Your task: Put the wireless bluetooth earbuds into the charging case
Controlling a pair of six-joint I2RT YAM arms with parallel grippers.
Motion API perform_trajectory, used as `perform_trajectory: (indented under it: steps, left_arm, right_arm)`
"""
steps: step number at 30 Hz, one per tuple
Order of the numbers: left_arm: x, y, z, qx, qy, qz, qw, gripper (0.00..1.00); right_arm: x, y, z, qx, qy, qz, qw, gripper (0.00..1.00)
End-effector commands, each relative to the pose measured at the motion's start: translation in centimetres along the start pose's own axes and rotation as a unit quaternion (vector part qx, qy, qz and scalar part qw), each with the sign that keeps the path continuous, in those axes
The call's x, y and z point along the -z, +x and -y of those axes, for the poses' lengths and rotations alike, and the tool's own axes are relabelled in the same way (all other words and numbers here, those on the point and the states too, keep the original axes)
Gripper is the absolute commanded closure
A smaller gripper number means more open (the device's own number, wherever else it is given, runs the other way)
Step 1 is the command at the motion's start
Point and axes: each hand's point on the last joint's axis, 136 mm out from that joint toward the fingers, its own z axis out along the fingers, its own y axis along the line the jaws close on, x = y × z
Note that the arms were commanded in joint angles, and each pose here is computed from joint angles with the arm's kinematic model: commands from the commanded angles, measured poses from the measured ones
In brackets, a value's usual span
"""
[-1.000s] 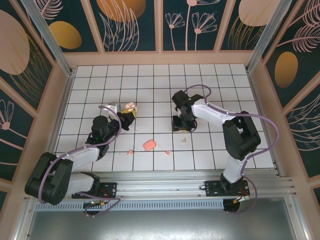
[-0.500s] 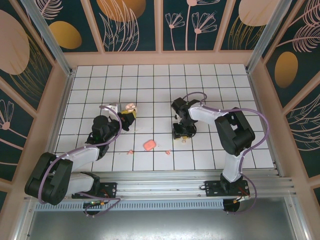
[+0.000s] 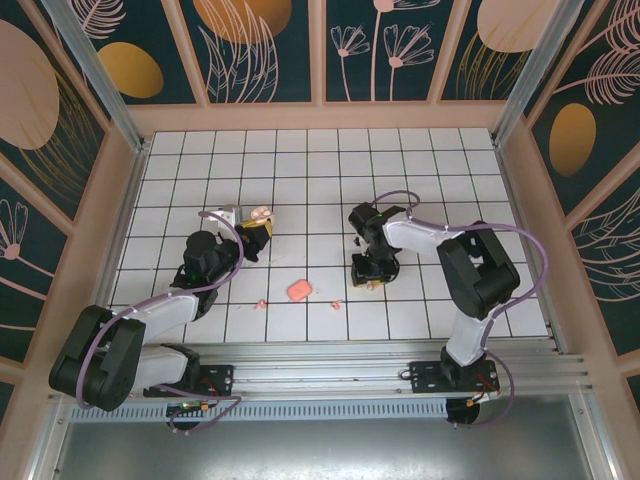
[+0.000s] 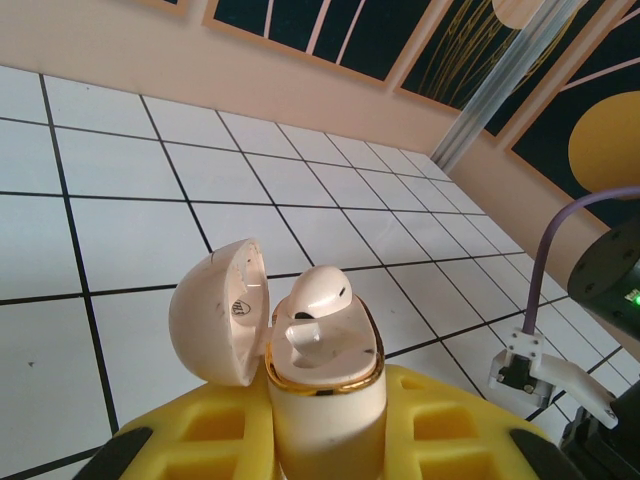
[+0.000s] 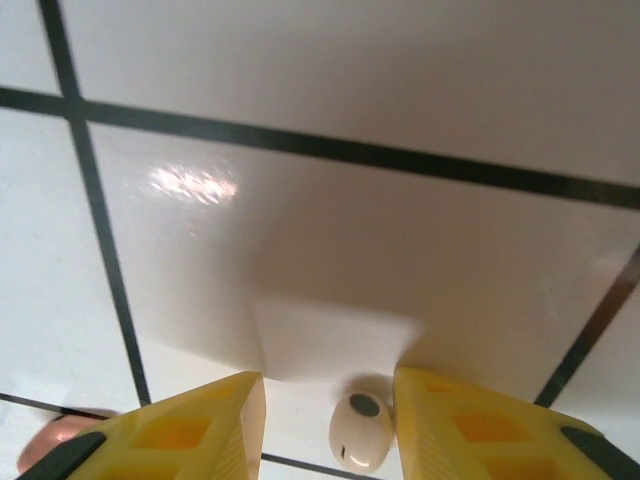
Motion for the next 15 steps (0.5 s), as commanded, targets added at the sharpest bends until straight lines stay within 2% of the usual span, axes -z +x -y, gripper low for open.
perform_trajectory:
  steps: [1,3,6,9,15]
  left_arm:
    - [-0.3,-1.7,0.7,-0.017,0.014,0.018,1.0,0.84]
    - [-0.3,-1.6,0.7,-0.017,0.015,0.018,1.0,0.84]
    - [-0.3,-1.7,0.8,-0.018,0.016,0.018,1.0,0.84]
    - [-0.4,-1.7,0.9,-0.017,0.018,0.017,1.0,0.84]
    - [-0.3,-1.7,0.9,-0.017,0.018,0.018,1.0,0.84]
  right_arm:
    - [0.3,2.2,1.0,-0.014,0.022,-0.026,0.999,0.6]
    - [0.5,2.6,0.8,-0.012,0.019,-0.03,0.999,0.6]
    - [1.9,1.6,0.4,-0.005,0.019,-0.003,1.0,0.59]
    - [3.1,0.1,0.8,-0.009,0.02,0.021,1.0,0.53]
    - [1.9,-0.2,1.2,-0.004,0.021,0.009,1.0,0.5]
